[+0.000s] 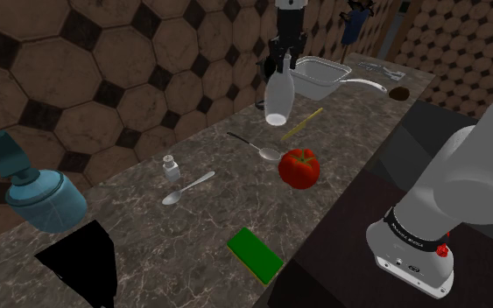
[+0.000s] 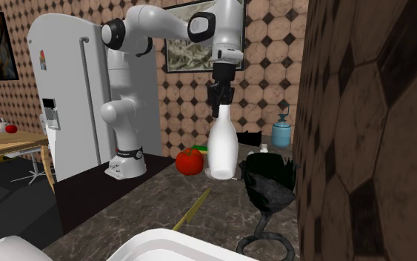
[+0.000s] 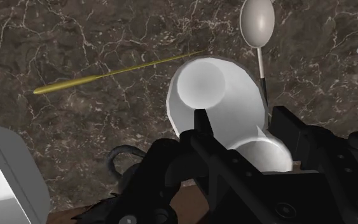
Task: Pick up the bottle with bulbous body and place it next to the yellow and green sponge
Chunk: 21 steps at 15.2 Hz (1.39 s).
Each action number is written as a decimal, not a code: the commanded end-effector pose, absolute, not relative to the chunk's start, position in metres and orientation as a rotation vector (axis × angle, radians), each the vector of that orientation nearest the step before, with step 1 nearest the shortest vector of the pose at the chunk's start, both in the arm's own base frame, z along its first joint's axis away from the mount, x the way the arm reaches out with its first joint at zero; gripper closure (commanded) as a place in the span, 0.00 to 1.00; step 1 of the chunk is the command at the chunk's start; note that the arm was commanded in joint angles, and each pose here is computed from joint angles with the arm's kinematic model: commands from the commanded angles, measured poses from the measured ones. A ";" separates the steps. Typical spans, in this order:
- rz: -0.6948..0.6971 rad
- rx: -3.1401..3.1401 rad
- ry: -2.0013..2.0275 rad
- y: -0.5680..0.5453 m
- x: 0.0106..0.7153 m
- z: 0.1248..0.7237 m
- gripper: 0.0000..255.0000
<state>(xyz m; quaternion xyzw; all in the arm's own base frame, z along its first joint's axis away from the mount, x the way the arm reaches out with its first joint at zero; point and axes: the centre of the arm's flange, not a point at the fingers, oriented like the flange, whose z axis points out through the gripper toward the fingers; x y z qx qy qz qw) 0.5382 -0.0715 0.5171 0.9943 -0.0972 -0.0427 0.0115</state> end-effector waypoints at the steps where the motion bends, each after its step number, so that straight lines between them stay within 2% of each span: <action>1: -0.132 3.100 -0.305 -0.041 0.532 0.519 1.00; 21: -0.132 3.100 -0.305 0.219 0.487 0.520 1.00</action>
